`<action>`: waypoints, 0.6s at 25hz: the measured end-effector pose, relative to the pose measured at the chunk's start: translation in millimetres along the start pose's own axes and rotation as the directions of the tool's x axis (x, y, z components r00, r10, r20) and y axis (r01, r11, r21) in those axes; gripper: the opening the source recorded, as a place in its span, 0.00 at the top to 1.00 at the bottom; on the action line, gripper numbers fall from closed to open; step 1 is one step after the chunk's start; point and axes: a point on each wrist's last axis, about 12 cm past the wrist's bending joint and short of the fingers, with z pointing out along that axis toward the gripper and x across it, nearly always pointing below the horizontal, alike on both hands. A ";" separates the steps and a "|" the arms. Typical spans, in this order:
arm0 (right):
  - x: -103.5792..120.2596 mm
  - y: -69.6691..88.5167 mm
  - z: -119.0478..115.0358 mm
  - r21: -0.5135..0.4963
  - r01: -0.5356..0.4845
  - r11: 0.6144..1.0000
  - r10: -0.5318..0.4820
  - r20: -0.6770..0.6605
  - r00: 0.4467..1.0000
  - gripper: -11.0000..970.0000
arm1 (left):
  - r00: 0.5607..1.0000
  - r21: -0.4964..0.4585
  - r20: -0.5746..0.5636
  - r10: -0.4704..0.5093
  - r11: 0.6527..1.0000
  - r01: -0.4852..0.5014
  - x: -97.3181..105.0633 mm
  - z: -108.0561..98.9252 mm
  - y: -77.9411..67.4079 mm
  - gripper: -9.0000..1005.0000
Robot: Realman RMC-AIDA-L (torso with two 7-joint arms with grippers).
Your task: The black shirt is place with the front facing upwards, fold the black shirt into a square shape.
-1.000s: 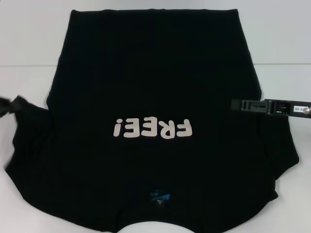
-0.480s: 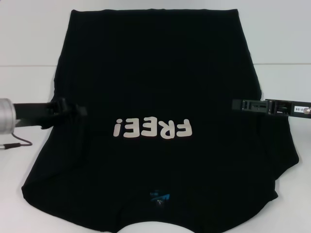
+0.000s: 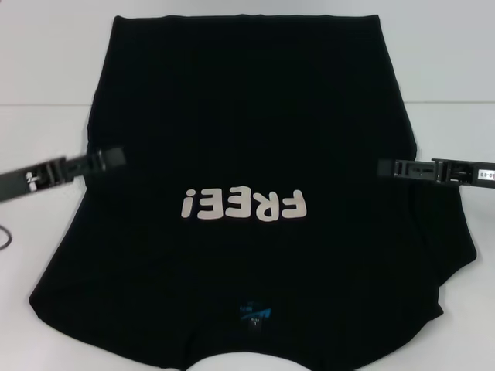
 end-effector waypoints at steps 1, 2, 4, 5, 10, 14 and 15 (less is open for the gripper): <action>-1.1 -0.4 -1.6 0.000 0.002 1.000 -0.002 -0.001 1.000 0.04 | 0.999 0.009 0.010 0.043 0.999 -0.044 4.3 -3.1 -0.4 0.68; -3.2 -1.0 -4.1 0.001 0.005 1.000 -0.005 -0.002 1.000 0.04 | 0.995 0.000 0.011 0.103 0.995 -0.103 9.9 -6.1 0.7 0.66; -7.0 -3.3 -11.8 0.001 -0.010 1.000 0.010 -0.017 1.000 0.04 | 0.989 -0.006 -0.005 0.147 0.989 -0.147 17.0 -9.6 2.1 0.62; -9.1 -5.6 -16.6 0.008 -0.033 0.999 0.033 -0.027 0.999 0.04 | 0.990 -0.008 -0.007 0.142 0.990 -0.142 18.7 -10.8 2.6 0.58; -16.3 -24.0 -53.0 0.137 -0.238 0.962 0.253 -0.111 0.961 0.04 | 0.995 -0.028 0.020 0.101 0.995 -0.101 22.0 -15.1 4.4 0.36; -15.5 -31.1 -82.5 0.232 -0.323 0.918 0.356 -0.122 0.926 0.04 | 0.994 -0.035 0.018 0.111 0.993 -0.111 19.7 -13.7 4.8 0.22; -12.3 -33.0 -87.6 0.248 -0.343 0.906 0.381 -0.126 0.916 0.04 | 0.993 -0.037 0.017 0.115 0.993 -0.114 18.6 -13.5 4.9 0.19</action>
